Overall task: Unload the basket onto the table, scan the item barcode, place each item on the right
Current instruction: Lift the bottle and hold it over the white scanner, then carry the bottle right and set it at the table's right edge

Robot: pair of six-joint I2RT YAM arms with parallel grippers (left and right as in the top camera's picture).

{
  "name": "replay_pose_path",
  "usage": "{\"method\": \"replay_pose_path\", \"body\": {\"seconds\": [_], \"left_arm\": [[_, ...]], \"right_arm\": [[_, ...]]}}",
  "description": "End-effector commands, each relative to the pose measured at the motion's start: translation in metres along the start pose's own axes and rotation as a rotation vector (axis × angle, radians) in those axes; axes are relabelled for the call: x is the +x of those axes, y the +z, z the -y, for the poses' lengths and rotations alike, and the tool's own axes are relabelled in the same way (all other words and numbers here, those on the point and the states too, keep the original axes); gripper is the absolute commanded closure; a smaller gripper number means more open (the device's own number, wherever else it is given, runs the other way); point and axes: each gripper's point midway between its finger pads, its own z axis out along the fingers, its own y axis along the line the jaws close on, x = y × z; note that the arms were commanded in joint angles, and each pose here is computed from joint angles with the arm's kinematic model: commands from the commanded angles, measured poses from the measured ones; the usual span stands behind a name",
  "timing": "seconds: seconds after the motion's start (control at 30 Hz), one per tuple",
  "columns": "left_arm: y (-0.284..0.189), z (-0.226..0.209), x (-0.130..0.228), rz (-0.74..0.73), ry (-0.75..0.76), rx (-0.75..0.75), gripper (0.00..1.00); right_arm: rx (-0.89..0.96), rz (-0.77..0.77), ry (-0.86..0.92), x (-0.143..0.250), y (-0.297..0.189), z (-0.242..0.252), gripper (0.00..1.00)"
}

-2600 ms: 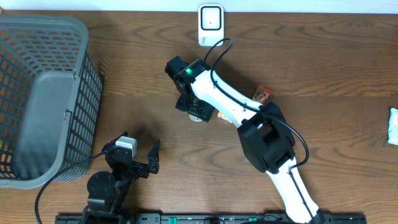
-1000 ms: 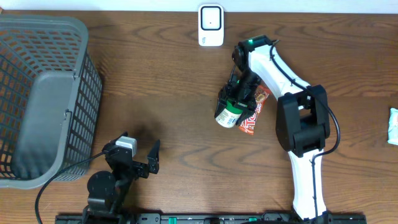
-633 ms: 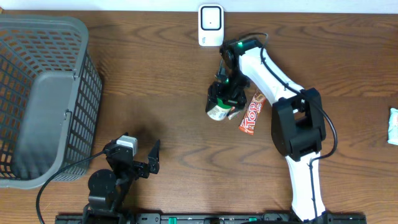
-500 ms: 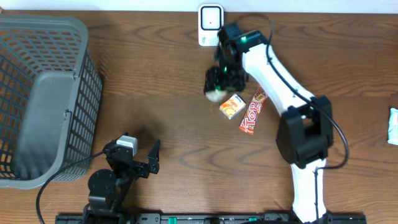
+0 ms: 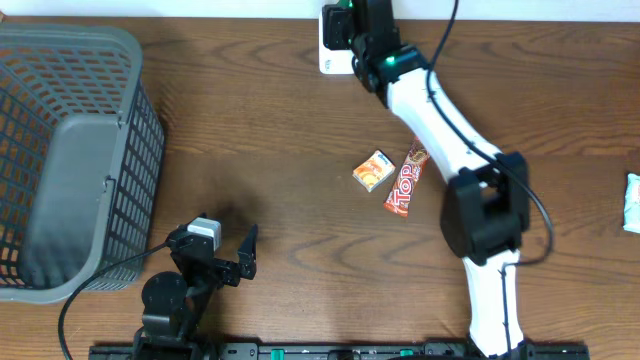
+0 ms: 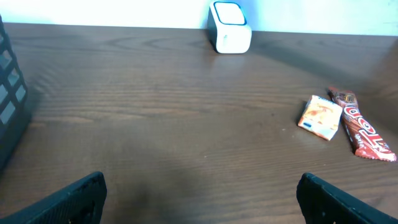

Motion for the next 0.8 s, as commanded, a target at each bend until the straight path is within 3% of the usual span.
{"method": "replay_pose_path", "body": {"seconds": [0.0,0.1,0.4,0.63,0.77], "left_arm": [[0.002,0.000,0.013,-0.042,-0.014,0.004,0.02],[0.002,0.000,0.013,-0.042,-0.014,0.004,0.02],[0.002,0.000,0.013,-0.042,-0.014,0.004,0.02],[0.002,0.000,0.013,-0.042,-0.014,0.004,0.02],[0.002,0.000,0.013,-0.042,-0.014,0.004,0.02]], "right_arm": [[0.031,0.091,-0.052,0.024,0.044,0.006,0.56],[0.026,0.157,-0.057,0.033,0.062,0.008,0.51],[0.056,0.205,-0.079,0.017,0.057,0.011,0.53],[0.111,0.128,-0.093,-0.057,-0.035,0.011,0.57],[0.344,-0.067,-0.072,-0.060,-0.118,0.077,0.62]]}}
